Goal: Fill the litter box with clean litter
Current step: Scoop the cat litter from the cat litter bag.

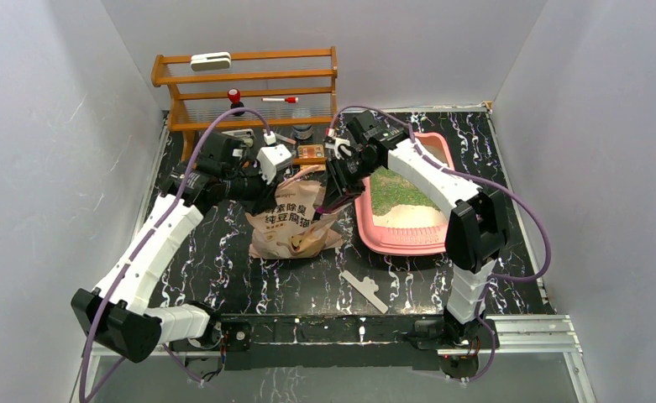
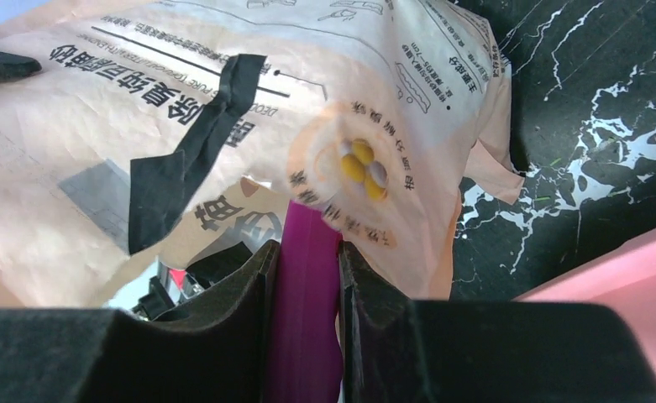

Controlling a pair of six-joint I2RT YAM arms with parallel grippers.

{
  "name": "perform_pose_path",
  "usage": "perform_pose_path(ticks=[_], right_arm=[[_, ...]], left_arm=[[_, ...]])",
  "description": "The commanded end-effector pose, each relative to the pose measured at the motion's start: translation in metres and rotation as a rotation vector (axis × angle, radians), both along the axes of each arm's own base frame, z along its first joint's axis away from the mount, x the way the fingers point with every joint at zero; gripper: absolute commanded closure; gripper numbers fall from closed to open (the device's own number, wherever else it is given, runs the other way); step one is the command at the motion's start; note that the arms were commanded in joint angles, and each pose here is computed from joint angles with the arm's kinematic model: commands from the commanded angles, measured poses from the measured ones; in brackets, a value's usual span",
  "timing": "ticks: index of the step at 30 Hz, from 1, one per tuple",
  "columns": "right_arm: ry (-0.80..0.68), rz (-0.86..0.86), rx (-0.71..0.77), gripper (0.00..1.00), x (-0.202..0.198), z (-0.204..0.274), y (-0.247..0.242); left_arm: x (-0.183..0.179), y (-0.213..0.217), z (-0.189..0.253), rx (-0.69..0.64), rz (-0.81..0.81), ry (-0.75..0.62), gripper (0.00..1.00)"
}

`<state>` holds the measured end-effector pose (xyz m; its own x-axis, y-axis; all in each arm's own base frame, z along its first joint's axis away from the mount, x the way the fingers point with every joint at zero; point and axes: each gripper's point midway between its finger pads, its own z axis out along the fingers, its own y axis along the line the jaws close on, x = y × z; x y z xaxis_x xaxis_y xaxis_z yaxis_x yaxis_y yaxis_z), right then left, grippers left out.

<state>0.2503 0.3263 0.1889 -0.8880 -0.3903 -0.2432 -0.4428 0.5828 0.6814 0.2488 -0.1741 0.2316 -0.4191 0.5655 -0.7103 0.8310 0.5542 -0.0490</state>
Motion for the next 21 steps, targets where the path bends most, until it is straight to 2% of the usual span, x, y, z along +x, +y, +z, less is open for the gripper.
perform_pose_path(ticks=[1,3,10,21], right_arm=[[0.034,0.030,0.216,1.00,-0.009,0.038,0.005],[0.033,0.022,0.293,1.00,-0.005,0.049,0.003],[0.021,-0.022,0.503,1.00,0.007,0.075,-0.021],[0.086,-0.087,0.603,1.00,0.005,0.072,-0.068]], left_arm=[[-0.013,-0.004,0.013,-0.049,-0.060,-0.048,0.94],[-0.015,-0.003,0.013,-0.045,-0.071,-0.067,1.00],[-0.018,-0.003,0.017,-0.073,-0.090,-0.122,1.00],[-0.016,-0.005,0.020,-0.087,-0.090,-0.144,1.00]])
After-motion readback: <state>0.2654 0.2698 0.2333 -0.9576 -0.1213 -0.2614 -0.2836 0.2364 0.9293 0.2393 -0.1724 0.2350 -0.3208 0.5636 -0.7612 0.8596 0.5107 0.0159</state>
